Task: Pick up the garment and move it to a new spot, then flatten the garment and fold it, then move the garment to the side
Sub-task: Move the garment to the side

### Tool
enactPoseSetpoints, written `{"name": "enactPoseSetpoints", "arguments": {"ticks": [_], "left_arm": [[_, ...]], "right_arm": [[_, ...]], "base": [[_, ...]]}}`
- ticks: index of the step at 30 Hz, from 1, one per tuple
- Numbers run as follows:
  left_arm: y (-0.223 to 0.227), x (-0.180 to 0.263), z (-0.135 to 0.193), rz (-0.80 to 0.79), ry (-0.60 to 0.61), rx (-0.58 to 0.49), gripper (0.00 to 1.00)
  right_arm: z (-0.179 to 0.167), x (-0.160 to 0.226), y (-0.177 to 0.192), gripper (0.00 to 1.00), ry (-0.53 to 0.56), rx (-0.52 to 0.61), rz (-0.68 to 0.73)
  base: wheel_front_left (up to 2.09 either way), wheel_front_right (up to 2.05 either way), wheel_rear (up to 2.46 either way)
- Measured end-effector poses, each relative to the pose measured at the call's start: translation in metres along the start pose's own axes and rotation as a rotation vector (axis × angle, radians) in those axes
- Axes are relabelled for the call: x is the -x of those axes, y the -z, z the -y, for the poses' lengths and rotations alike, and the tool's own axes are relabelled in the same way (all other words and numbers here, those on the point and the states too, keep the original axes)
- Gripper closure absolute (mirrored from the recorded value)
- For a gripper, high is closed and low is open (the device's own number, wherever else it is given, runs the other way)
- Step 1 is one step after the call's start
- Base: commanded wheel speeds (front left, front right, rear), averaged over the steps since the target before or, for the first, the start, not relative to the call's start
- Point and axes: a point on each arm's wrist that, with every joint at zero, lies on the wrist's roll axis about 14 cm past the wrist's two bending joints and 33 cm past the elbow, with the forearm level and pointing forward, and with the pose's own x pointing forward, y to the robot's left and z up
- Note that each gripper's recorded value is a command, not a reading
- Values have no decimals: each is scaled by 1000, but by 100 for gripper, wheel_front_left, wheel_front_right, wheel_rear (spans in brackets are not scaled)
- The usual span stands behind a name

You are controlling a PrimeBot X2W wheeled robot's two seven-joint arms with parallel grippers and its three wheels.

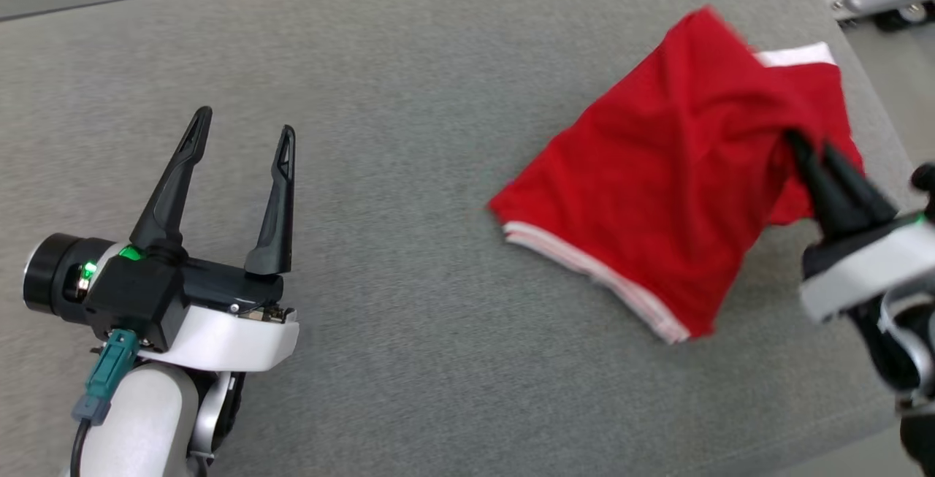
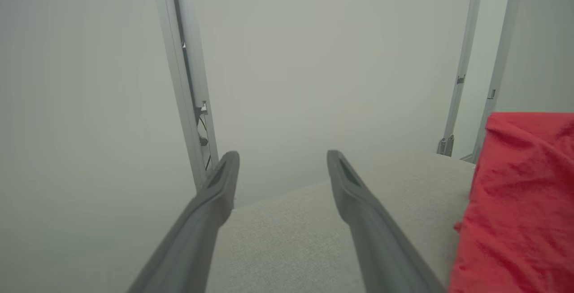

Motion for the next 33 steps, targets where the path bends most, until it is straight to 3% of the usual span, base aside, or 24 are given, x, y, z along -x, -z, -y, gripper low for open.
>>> {"name": "enactPoseSetpoints", "arguments": {"ticks": [7, 12, 13, 14, 15, 16, 26, 33], "left_arm": [[29, -22, 27, -39, 124, 25, 0], [44, -27, 31, -64, 149, 35, 0], [48, -28, 32, -73, 154, 38, 0], [51, -28, 33, -80, 158, 40, 0], [53, -29, 34, -82, 161, 40, 0], [53, -30, 34, -82, 163, 40, 0], [43, -27, 27, -69, 139, 25, 0], [20, -12, 10, -33, 46, 39, 0]], "right_arm": [[84, -9, 26, 100, 229, -45, -43], [107, -9, 51, 100, 308, -79, -98], [111, -8, 58, 84, 323, -86, -121], [116, -6, 66, 57, 343, -99, -144], [121, -3, 76, 5, 365, -115, -177], [123, 0, 82, 0, 375, -116, -202], [138, 26, 77, 0, 429, -129, -135], [116, 32, 25, 0, 353, -126, 76]], "base": [[0, 0, 0], [0, 0, 0], [0, 0, 0], [0, 0, 0], [0, 0, 0], [0, 0, 0], [0, 0, 0], [0, 0, 0]]}}
